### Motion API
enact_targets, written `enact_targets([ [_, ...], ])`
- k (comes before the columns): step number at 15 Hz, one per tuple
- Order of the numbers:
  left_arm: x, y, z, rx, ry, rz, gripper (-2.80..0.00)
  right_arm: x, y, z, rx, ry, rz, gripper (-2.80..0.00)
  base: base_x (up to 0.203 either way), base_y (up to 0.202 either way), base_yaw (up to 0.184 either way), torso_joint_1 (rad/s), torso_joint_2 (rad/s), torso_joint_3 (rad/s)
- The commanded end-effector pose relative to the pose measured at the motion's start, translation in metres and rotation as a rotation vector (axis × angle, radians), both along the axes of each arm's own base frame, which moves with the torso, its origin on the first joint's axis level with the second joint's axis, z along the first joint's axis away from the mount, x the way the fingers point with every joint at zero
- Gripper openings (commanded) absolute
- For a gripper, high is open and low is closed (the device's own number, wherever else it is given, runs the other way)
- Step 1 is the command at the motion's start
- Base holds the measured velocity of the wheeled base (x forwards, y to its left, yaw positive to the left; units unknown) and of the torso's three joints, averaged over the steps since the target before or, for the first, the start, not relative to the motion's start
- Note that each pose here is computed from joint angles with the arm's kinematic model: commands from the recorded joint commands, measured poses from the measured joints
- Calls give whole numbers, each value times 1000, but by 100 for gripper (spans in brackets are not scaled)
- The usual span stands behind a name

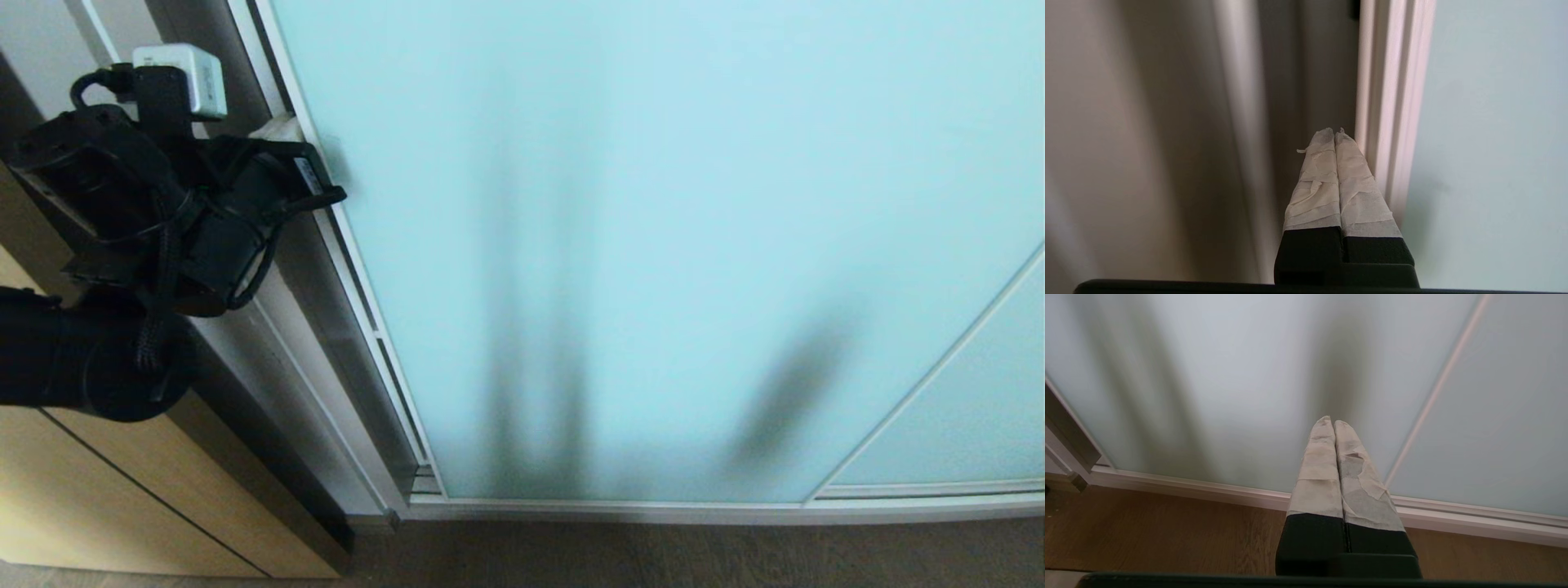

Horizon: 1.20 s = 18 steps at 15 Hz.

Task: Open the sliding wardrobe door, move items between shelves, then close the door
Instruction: Open the door

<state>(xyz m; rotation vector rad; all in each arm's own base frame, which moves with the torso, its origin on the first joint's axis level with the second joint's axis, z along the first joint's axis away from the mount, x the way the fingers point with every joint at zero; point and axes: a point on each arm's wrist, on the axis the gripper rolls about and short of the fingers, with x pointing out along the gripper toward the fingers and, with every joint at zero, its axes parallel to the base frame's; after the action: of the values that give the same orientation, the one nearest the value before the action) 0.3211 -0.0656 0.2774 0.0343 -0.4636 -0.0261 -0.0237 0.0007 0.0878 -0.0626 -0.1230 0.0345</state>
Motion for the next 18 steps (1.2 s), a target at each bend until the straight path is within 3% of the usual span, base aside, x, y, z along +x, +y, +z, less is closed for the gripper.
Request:
enact_targets([
  [1,-2,-9,-1,0,-5,-24,-280,0,0,0,-1,-2,1,-280,0,0,0,0,0,0],
  [5,-11,-36,-12,21,25,-102,-280,0,0,0,-1,-2,3,-280,0,0,0,0,0,0],
  [9,-25,-58,-8,9,-14,-181,-280,0,0,0,-1,-2,2,-280,0,0,0,0,0,0],
  [13,-40,-89,-16,26,10,-281,-280,0,0,0,-1,-2,1,-280,0,0,0,0,0,0],
  [18,-49,-101,-15,23,6,-331,-280,0,0,0,-1,-2,1,-280,0,0,0,0,0,0],
])
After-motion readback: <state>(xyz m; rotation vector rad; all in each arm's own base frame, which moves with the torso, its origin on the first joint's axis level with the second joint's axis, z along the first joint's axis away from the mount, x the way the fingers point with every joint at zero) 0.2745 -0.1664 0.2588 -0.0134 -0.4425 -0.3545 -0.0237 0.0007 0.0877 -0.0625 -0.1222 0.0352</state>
